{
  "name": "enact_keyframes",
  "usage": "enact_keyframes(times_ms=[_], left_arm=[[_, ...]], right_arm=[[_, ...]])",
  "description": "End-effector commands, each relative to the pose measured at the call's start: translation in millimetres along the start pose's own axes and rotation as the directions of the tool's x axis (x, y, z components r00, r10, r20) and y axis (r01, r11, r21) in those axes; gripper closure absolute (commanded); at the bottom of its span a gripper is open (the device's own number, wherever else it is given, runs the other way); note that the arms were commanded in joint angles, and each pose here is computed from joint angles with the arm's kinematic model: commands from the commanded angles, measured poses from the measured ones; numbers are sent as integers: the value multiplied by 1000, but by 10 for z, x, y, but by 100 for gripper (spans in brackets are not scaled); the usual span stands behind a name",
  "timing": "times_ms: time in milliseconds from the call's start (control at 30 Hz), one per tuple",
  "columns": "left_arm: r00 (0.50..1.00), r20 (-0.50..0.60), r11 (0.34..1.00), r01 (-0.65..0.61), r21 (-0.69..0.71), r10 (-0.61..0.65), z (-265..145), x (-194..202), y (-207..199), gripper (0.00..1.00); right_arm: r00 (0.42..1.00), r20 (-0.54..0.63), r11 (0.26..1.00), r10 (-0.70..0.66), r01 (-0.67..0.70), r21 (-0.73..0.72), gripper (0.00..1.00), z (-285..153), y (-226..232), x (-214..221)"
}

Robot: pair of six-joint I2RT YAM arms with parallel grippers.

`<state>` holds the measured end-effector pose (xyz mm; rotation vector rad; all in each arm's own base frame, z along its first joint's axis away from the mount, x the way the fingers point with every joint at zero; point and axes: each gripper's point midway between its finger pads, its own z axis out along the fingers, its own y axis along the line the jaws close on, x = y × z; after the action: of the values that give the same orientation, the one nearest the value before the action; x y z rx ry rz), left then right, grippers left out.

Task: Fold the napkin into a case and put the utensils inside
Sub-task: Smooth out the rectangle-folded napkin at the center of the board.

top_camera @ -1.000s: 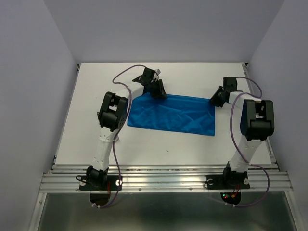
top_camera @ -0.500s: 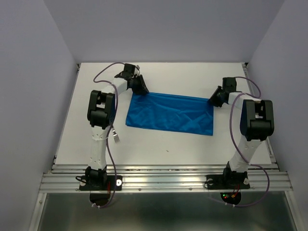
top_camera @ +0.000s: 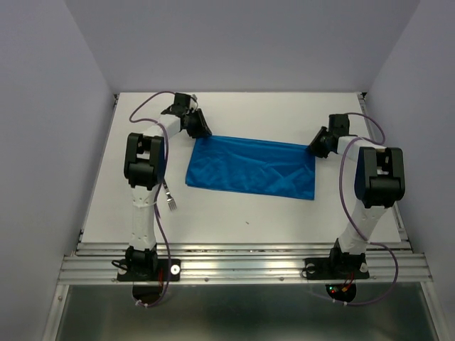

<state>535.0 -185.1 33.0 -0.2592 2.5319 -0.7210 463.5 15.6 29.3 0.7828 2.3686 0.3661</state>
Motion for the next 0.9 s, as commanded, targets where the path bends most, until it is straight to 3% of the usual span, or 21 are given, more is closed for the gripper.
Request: enact_keyframes(times_ms=[0, 267, 367, 600, 867], left_arm=[[999, -44, 995, -15, -99, 11, -91, 222, 205, 62], [994, -102, 983, 16, -184, -35, -357, 874, 506, 62], [996, -86, 965, -24, -261, 1, -583, 882, 541, 61], [997, -40, 969, -67, -239, 59, -949, 984, 275, 58], [996, 44, 963, -67, -262, 82, -1127, 692, 158, 54]], right_arm=[[999, -5, 999, -39, 39, 16, 67, 22, -54, 28], [997, -16, 993, -77, 78, 85, 64, -132, -230, 114], [997, -17, 995, -74, 75, 70, 63, -240, -234, 182], [996, 36, 996, -83, 81, 47, 58, -531, -170, 118], [986, 133, 994, -97, 103, -39, 57, -993, 107, -116]])
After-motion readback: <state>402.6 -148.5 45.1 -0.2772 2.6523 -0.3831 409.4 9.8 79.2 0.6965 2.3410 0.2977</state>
